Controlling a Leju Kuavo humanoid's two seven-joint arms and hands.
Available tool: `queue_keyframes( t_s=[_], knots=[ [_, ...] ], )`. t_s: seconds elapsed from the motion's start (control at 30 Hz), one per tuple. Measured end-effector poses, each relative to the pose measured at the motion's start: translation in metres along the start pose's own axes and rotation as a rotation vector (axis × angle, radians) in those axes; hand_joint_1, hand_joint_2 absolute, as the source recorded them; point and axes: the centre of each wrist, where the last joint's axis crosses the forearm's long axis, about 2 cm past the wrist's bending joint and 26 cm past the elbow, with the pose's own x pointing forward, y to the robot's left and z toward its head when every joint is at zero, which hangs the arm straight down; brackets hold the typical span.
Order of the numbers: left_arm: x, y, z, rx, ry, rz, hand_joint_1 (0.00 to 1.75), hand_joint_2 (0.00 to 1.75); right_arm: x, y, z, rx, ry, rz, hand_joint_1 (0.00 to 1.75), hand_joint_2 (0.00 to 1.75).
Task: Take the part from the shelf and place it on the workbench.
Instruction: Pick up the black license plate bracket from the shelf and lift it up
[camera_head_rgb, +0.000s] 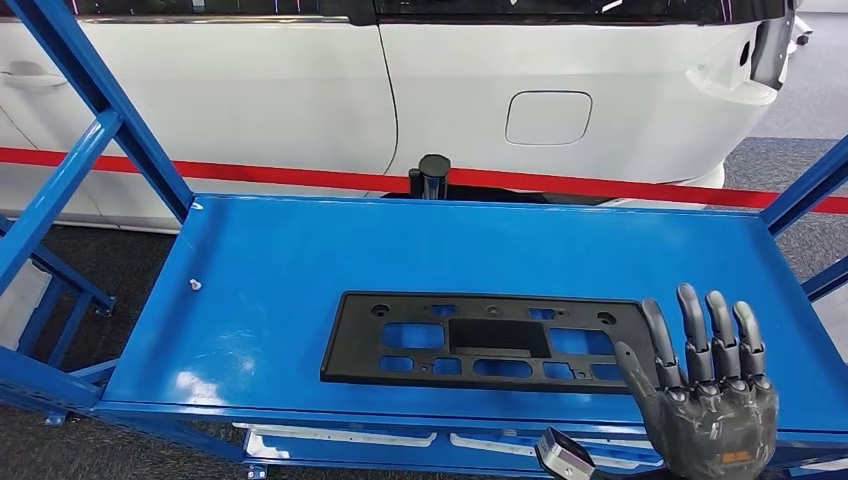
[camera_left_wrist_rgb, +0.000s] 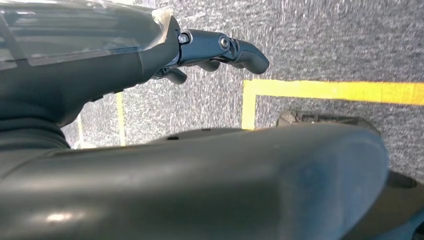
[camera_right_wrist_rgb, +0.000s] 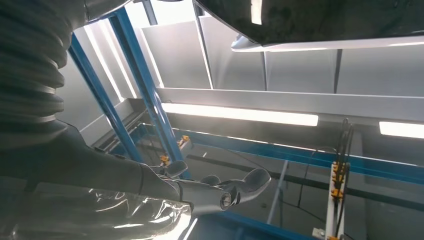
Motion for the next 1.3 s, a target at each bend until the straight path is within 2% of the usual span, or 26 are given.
queue_keyframes(
  t_s=[0.4,1.3],
  knots=[
    [-0.005,-0.003,0.002,0.014,0.001,0.0,0.0,0.0,-0.006,0.002,0.005,0.017,0.033,0.009,0.0,1.75],
    [-0.008,-0.006,0.004,0.014,-0.005,-0.002,0.0,0.0,0.0,0.012,0.011,0.061,0.072,-0.026,0.0,1.75]
  ],
)
